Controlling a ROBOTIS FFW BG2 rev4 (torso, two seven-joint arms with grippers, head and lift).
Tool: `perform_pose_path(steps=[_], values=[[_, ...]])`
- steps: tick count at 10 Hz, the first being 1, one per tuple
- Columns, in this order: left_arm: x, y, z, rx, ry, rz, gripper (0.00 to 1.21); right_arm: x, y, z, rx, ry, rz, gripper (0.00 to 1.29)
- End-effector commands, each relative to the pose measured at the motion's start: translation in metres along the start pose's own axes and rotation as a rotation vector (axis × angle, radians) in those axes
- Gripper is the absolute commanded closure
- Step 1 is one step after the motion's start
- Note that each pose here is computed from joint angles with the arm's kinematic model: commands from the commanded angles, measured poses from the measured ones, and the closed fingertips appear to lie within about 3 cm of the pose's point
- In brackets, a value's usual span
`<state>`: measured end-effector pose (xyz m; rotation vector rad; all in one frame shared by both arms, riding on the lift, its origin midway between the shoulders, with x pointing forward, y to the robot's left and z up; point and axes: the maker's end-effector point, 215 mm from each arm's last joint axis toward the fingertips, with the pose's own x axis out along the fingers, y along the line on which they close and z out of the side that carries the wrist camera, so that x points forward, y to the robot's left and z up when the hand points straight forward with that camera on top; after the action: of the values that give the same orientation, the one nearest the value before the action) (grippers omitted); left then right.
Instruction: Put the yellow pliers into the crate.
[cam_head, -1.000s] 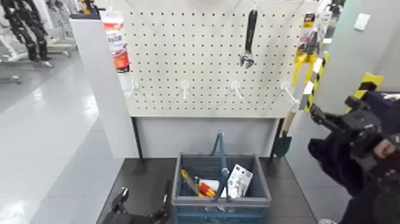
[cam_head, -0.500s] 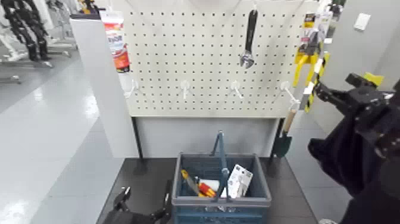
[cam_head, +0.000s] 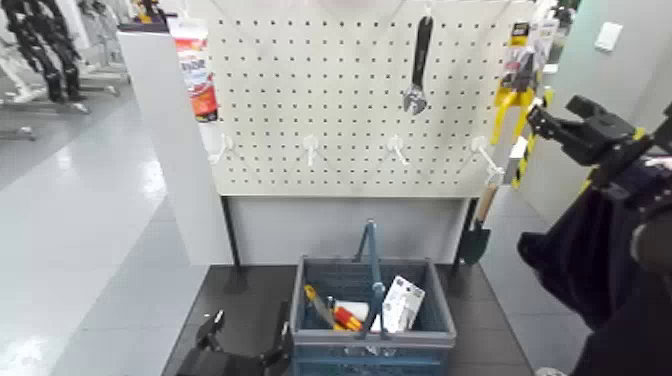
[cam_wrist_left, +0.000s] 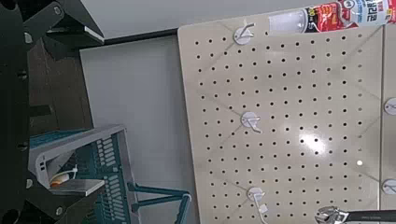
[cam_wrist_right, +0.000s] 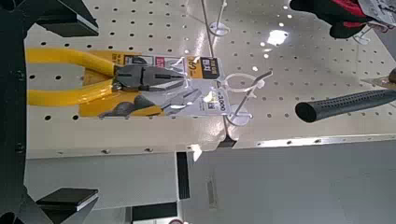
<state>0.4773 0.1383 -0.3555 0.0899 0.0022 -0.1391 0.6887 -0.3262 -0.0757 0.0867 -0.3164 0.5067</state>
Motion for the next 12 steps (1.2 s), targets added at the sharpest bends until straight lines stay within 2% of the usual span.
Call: perform_pose_path(steps=[1, 3, 4, 9, 10, 11, 12], values=[[0.003, -0.003, 0.004, 0.0, -0.006, -0.007, 0.21, 0.02, -0.001, 0.012, 0.042, -0.02, 0.052, 0.09], [0.004, -0.004, 0.005, -0.001, -0.009, -0.01, 0.21, 0.035, 0.013, 0.009, 0.095, -0.016, 0.134, 0.09], [0.005, -0.006, 0.005, 0.001, -0.011, -0.014, 0.21, 0.039, 0.015, 0.011, 0.112, -0.024, 0.148, 0.09], [0.008, -0.006, 0.008, 0.001, -0.017, -0.018, 0.21, 0.055, 0.019, 0.017, 0.115, -0.008, 0.21, 0.13], [0.009, -0.006, 0.009, 0.002, -0.018, -0.018, 0.21, 0.057, 0.023, 0.017, 0.126, -0.001, 0.225, 0.18], [0.009, -0.007, 0.009, 0.001, -0.018, -0.019, 0.21, 0.06, 0.026, 0.016, 0.13, 0.006, 0.239, 0.38], [0.009, -0.007, 0.009, 0.001, -0.018, -0.019, 0.21, 0.063, 0.029, 0.017, 0.131, 0.013, 0.248, 0.64]])
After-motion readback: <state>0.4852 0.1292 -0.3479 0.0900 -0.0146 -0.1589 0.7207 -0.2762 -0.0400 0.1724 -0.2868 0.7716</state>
